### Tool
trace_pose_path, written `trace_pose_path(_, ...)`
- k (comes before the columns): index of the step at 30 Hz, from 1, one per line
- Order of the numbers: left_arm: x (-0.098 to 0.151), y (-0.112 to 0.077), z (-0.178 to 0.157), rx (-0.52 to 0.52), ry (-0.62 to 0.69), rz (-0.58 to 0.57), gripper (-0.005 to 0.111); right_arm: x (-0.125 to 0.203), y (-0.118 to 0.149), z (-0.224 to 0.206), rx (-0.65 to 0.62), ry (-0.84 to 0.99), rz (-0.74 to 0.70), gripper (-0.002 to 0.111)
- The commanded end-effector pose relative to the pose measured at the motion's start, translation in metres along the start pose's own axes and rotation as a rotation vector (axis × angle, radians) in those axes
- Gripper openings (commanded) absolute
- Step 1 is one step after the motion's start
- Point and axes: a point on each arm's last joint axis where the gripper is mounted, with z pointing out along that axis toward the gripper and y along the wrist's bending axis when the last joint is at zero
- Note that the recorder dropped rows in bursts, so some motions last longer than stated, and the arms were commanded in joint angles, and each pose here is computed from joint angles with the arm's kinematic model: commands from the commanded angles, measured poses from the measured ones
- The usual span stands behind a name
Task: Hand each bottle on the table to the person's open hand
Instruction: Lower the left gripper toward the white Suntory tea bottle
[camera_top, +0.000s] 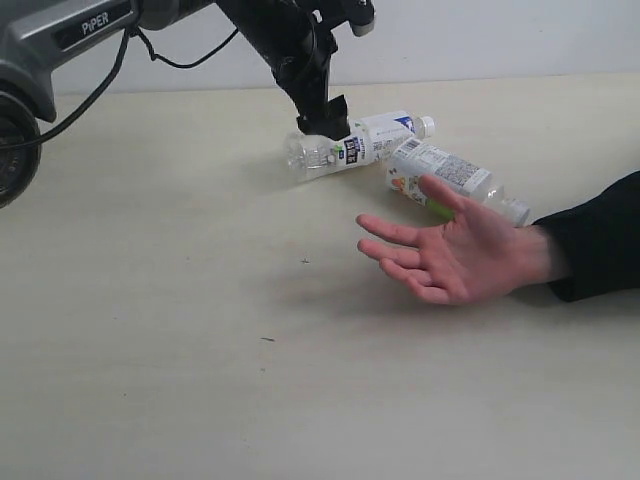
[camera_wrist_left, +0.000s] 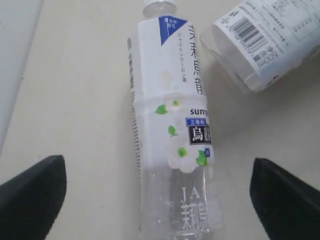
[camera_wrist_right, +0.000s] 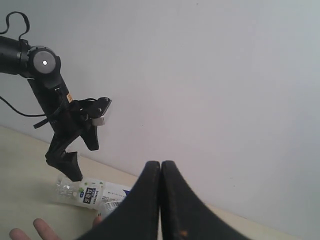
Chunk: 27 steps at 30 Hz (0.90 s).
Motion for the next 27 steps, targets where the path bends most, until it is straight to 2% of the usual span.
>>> trace_pose_path(1, 0.000, -0.001, 0.010, -0.015, 0.002, 0.002, 0.096, 0.000, 0.000, 0.000, 0.001, -0.008, -0.009, 0.000)
trace_pose_path(7, -0.002, -0.001, 0.013, -0.030, -0.040, -0.020, 0.096, 0.000, 0.000, 0.000, 0.000, -0.008, -0.005, 0.000)
trace_pose_path(16, 0.014, -0.008, 0.045, 0.009, 0.007, -0.027, 0.096, 0.000, 0.000, 0.000, 0.000, -0.008, -0.005, 0.000)
trace_pose_path(27, 0.023, -0.012, 0.062, 0.027, 0.027, -0.033, 0.096, 0.000, 0.000, 0.000, 0.000, -0.008, -0.005, 0.000)
